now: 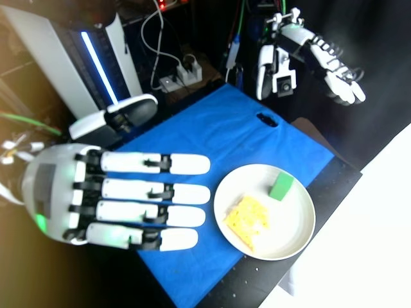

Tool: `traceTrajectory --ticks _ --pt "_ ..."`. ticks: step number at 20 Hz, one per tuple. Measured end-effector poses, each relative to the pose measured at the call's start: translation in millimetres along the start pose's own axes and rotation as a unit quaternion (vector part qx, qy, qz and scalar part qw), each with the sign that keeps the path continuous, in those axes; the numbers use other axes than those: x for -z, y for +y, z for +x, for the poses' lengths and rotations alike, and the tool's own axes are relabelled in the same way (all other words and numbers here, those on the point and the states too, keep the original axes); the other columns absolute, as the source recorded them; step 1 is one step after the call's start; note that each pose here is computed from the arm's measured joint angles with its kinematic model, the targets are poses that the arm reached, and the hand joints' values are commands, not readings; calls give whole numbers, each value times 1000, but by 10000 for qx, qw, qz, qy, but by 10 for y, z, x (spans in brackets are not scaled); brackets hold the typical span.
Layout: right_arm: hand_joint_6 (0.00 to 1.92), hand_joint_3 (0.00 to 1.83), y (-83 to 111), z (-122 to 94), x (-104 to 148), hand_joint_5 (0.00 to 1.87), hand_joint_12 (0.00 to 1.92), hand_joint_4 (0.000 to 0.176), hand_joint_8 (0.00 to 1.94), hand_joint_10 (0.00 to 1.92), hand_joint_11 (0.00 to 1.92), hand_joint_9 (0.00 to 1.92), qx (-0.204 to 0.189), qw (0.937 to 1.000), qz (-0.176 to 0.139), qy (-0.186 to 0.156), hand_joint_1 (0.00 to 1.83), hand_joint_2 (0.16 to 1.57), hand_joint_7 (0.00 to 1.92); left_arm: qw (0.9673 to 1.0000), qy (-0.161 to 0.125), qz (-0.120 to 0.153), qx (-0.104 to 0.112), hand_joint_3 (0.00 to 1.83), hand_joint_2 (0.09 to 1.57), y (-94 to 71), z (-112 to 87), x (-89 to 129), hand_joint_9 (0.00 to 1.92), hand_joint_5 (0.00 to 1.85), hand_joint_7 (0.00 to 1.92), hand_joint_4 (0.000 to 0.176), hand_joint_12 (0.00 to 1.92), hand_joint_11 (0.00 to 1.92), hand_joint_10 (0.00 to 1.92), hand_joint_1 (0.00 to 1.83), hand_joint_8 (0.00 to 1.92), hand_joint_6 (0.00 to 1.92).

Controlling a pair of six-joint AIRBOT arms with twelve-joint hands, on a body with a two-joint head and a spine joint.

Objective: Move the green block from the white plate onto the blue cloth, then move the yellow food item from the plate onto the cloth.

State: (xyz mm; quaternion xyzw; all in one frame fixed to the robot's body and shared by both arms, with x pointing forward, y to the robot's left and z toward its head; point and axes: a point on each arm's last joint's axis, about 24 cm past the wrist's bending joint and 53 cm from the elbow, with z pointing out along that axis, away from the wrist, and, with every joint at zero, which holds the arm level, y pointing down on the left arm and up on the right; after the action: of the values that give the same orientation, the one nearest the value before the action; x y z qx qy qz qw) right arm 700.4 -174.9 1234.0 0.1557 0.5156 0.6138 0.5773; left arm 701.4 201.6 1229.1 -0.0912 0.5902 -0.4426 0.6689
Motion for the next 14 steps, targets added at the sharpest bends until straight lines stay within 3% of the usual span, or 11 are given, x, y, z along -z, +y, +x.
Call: traceTrajectory --ticks 2,5,6,7,9,11,12,14 --pt "0 3 5 6 -1 63 602 145 2 3 0 132 5 10000 -10 12 473 825 113 10000 -9 31 36 4 816 -6 19 -13 133 108 138 101 332 0 4 583 1 1" --pt "2 0 -4 -9 -1 70 817 155 1 4 0 151 6 10000 4 -8 521 836 127 10000 24 9 28 13 847 9 34 -16 127 108 139 103 308 3 0 615 0 0" --pt "2 2 -1 -10 -1 80 959 142 5 10 0 181 4 10000 -3 -11 538 853 155 10000 48 29 1 14 857 6 37 -22 129 104 135 88 315 13 2 621 0 0" --pt "1 2 -1 -9 -1 78 1076 125 3 12 0 199 5 10000 -2 -9 528 859 159 10000 66 37 28 10 855 20 30 -48 137 120 141 93 325 30 5 636 2 6" --pt "1 0 2 -2 -1 85 1216 117 3 15 0 243 13 10000 -7 8 491 872 183 9997 71 42 229 16 880 53 10 -111 163 132 169 96 343 66 12 638 11 8" --pt "2 8 -1 -8 -2 59 901 122 3 5 0 211 6 10000 -1 -5 353 912 204 9992 175 52 363 2 895 75 8 -235 201 139 220 90 278 120 2 658 2 1" --pt "2 4 -4 -2 -1 47 796 110 2 8 0 187 3 10000 4 -1 340 917 215 9992 208 56 341 1 895 71 15 -267 216 143 228 87 269 141 5 665 3 2" --pt "5 0 -5 18 -4 53 727 108 4 2 0 164 -18 10000 -5 4 341 900 227 9989 410 96 212 0 839 16 62 -384 246 162 244 98 215 155 0 745 0 0"
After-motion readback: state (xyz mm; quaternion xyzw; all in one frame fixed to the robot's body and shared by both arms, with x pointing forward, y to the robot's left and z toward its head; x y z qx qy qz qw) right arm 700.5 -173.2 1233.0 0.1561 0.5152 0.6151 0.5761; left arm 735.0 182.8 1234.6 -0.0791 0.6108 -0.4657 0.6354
